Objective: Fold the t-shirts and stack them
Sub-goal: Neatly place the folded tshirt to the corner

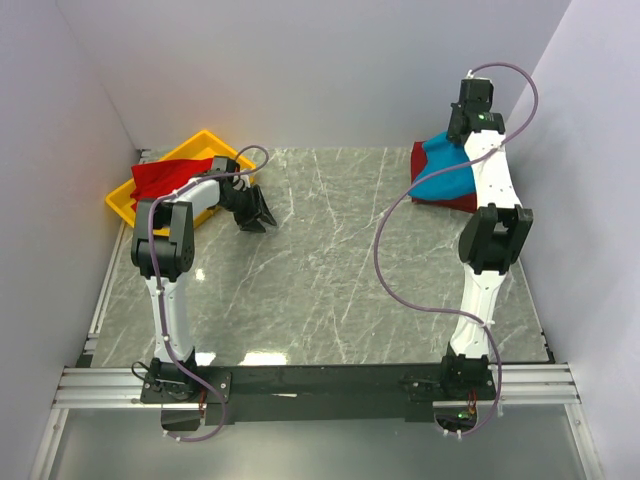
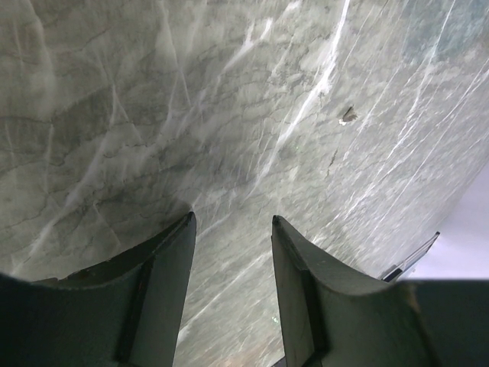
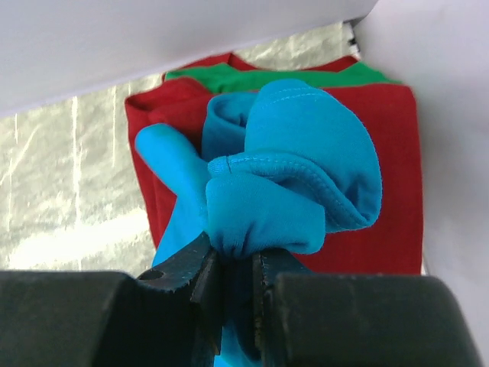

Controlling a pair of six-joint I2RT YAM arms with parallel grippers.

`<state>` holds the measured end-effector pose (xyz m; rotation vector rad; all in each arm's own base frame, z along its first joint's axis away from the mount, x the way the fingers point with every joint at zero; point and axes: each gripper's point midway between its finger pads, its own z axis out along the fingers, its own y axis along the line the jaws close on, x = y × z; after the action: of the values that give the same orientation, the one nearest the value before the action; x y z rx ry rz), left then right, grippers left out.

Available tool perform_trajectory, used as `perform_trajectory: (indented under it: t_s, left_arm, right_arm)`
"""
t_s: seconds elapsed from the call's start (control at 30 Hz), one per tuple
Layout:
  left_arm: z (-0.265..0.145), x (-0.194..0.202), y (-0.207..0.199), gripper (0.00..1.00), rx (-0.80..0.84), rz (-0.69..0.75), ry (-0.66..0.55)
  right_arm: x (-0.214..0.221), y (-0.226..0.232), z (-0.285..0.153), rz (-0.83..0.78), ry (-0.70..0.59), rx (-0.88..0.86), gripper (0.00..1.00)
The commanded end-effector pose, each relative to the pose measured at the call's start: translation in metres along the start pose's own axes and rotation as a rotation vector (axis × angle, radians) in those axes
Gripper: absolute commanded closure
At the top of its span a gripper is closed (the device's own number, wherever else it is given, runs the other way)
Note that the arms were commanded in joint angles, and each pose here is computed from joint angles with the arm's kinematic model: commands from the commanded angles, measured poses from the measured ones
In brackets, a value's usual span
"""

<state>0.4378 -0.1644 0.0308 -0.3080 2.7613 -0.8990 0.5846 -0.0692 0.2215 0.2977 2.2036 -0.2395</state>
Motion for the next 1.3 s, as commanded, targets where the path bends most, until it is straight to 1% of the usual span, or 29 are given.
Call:
perform_trajectory:
  t_s: [0.0,0.17,0.27,0.3,0.37,0.5,0.67,0.73,0.87,0.93,0.97,1.0,1.07,1.1,1.17,1.2,1.23,1.27]
  left_arm:
    - [0.0,0.019,0.021,0.48,-0.083,-0.003,0.047]
    - [0.002,0.02,0.023,0.48,-0.086,-0.004,0.056]
    - [0.004,0.021,0.024,0.48,-0.089,-0.007,0.061]
    - [0.004,0.02,0.025,0.48,-0.089,-0.007,0.061]
    - [0.004,0.02,0.025,0.48,-0.09,-0.007,0.064]
    - [0.007,0.021,0.026,0.48,-0.091,-0.012,0.07]
    - [0.007,0.021,0.026,0.48,-0.09,-0.012,0.074]
    - [0.007,0.021,0.026,0.48,-0.088,-0.012,0.075]
    - [0.006,0.021,0.025,0.48,-0.086,-0.011,0.074]
    - [0.006,0.022,0.024,0.48,-0.084,-0.012,0.073]
    - [0.005,0.022,0.024,0.48,-0.084,-0.01,0.072]
    - [0.005,0.023,0.024,0.48,-0.082,-0.01,0.073]
    - [0.003,0.022,0.022,0.48,-0.082,-0.005,0.067]
    - [0.002,0.022,0.022,0.48,-0.085,-0.002,0.063]
    - [-0.002,0.019,0.018,0.48,-0.089,0.011,0.044]
    - [-0.003,0.017,0.016,0.48,-0.09,0.019,0.036]
    - [-0.004,0.015,0.014,0.48,-0.088,0.026,0.027]
    - [-0.008,0.013,0.011,0.48,-0.088,0.03,0.016]
  right_arm:
    - [-0.038,-0.008,0.0,0.042,-0.131,0.032,1.0]
    - [-0.056,-0.005,-0.006,0.061,-0.206,0.008,1.0]
    - [-0.069,-0.01,-0.01,0.079,-0.249,0.019,1.0]
    - [-0.065,-0.011,-0.002,0.079,-0.234,0.026,1.0]
    - [-0.07,-0.018,0.0,0.086,-0.236,0.043,1.0]
    - [-0.057,-0.024,0.013,0.096,-0.203,0.07,1.0]
    - [-0.031,-0.037,0.031,0.101,-0.135,0.116,0.96]
    - [-0.022,-0.045,0.04,0.099,-0.106,0.152,0.9]
    - [-0.013,-0.06,0.046,0.104,-0.09,0.219,0.85]
    - [-0.01,-0.068,0.049,0.112,-0.084,0.243,0.71]
    - [-0.012,-0.072,0.046,0.122,-0.093,0.263,0.5]
    - [-0.009,-0.076,0.046,0.122,-0.09,0.281,0.4]
    - [-0.012,-0.082,0.04,0.131,-0.099,0.314,0.24]
    - [-0.011,-0.083,0.037,0.134,-0.096,0.319,0.12]
    - [-0.022,-0.084,0.023,0.148,-0.128,0.313,0.11]
    - [-0.013,-0.085,0.023,0.144,-0.111,0.316,0.11]
    - [-0.017,-0.086,0.018,0.154,-0.13,0.322,0.1]
    - [-0.027,-0.088,0.002,0.169,-0.163,0.324,0.1]
